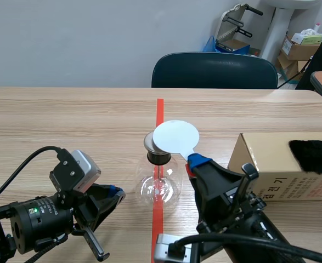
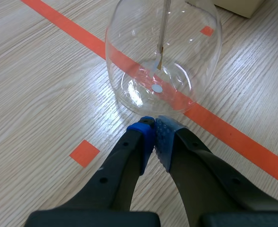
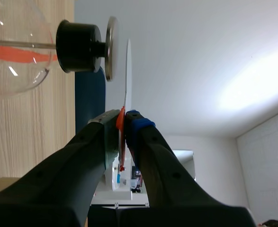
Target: Do the electroscope experiment
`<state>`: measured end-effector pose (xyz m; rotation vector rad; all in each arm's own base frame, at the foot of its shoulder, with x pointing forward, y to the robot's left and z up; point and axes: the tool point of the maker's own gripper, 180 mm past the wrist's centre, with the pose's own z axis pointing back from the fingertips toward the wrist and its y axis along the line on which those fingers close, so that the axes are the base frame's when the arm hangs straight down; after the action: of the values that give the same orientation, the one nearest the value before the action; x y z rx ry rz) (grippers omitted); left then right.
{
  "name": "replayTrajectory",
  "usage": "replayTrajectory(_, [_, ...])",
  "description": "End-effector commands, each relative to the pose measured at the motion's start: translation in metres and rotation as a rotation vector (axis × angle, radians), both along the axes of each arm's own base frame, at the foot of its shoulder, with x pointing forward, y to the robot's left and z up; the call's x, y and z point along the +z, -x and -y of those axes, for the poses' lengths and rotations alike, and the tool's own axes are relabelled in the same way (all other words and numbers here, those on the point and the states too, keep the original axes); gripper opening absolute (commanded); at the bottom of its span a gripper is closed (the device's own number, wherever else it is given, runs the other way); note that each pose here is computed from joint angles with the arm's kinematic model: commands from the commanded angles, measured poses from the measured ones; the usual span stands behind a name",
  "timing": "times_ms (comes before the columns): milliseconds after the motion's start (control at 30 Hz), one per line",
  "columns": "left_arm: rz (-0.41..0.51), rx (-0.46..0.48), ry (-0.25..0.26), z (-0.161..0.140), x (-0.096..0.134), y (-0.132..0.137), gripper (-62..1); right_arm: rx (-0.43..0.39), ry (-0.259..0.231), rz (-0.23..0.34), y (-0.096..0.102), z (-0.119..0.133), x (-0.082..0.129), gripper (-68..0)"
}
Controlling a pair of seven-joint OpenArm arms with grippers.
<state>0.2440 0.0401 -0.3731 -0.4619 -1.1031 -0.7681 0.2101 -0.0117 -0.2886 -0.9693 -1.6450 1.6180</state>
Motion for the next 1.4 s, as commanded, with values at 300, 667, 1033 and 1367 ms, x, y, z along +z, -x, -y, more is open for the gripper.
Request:
replayTrajectory(300, [0.022, 0.004, 0.017, 0.003, 0.007, -0.005, -59.7, 0.087, -0.005, 0.028, 0.005, -0.013, 0.008, -66.7])
replayTrajectory(667, [0.019, 0.004, 0.013, 0.002, 0.007, -0.005, -59.6, 0.091, -0.004, 0.028, 0.006, -0.014, 0.008, -66.7])
replayTrajectory(1033, [0.020, 0.004, 0.013, 0.002, 0.007, -0.004, -59.7, 0.080, -0.006, 0.028, 0.005, -0.012, 0.008, -66.7])
replayTrajectory(1367, [0.019, 0.004, 0.013, 0.002, 0.007, -0.004, -59.6, -0.122, -0.024, 0.030, -0.014, 0.019, 0.010, -66.7])
